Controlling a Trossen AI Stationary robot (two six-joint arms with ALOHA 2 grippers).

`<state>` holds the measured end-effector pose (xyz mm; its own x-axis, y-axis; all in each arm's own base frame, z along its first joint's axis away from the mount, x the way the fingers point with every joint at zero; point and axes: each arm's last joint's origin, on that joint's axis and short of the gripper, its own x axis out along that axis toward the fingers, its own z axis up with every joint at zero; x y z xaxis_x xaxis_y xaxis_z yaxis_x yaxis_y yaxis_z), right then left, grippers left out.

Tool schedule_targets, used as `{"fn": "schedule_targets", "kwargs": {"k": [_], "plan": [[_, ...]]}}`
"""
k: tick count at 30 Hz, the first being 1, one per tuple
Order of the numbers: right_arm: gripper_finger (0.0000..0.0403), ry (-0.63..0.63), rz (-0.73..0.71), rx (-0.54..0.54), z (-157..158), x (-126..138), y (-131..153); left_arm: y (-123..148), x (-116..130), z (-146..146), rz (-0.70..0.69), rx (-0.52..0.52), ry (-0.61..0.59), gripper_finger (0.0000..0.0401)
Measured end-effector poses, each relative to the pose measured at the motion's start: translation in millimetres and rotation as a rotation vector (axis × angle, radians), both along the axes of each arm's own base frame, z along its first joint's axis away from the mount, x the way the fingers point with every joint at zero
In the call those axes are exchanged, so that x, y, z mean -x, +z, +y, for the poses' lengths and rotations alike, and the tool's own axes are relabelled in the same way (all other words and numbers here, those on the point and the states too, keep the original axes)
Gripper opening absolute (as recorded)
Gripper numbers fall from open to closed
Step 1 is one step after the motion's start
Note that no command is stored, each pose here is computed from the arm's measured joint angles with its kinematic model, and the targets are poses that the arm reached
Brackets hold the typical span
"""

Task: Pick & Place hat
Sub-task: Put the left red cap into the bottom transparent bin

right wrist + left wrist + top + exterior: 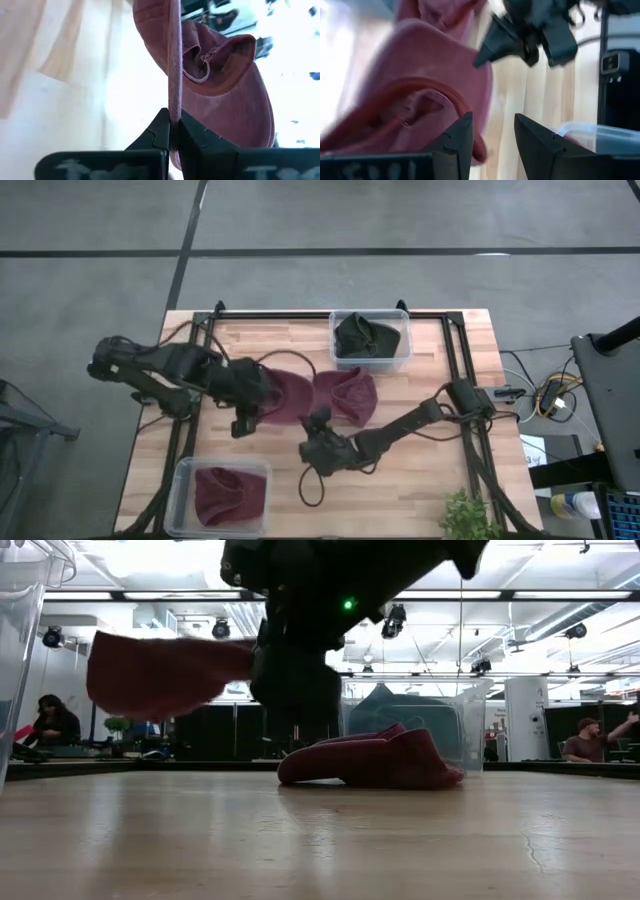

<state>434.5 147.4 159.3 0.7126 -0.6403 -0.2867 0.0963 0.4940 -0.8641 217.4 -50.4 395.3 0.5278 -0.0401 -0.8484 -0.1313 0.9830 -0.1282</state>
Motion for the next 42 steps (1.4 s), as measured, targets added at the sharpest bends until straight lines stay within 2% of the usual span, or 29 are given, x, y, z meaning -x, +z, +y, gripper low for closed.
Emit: {"fn": "schedule_targets", "kwargs": {"k": [8, 14, 20, 26, 31, 37, 39, 42], "plan": [[0.0011, 0.035, 0.084, 0.276, 10, -2, 16, 30, 5, 15, -0.111, -0.094, 0.013, 0.0135], [0.0011, 0.027, 0.099, 0.359, 10, -4, 28, 38, 7, 22, -0.129, -0.205, -0.019, 0.0135], [0.0011, 0.05, 0.117, 0.426, 14, -4, 35, 40, 10, 31, -0.107, -0.323, 0.029, 0.0135], [0.0011, 0.06, 0.089, 0.429, 21, -7, 49, 40, 10, 34, -0.098, -0.324, 0.047, 0.0135], [0.0011, 0.065, 0.086, 0.442, 22, -10, 57, 38, 11, 32, -0.08, -0.248, 0.015, 0.0135], [0.0011, 0.075, 0.069, 0.436, 24, -11, 63, 33, 11, 33, -0.031, -0.238, 0.056, 0.0131], [0.0013, 0.077, 0.068, 0.436, 25, -11, 63, 32, 9, 32, -0.026, -0.224, 0.055, 0.0114], [0.0017, 0.09, 0.065, 0.434, 25, -12, 63, 30, 6, 31, -0.016, -0.223, 0.052, 0.0054]]}}
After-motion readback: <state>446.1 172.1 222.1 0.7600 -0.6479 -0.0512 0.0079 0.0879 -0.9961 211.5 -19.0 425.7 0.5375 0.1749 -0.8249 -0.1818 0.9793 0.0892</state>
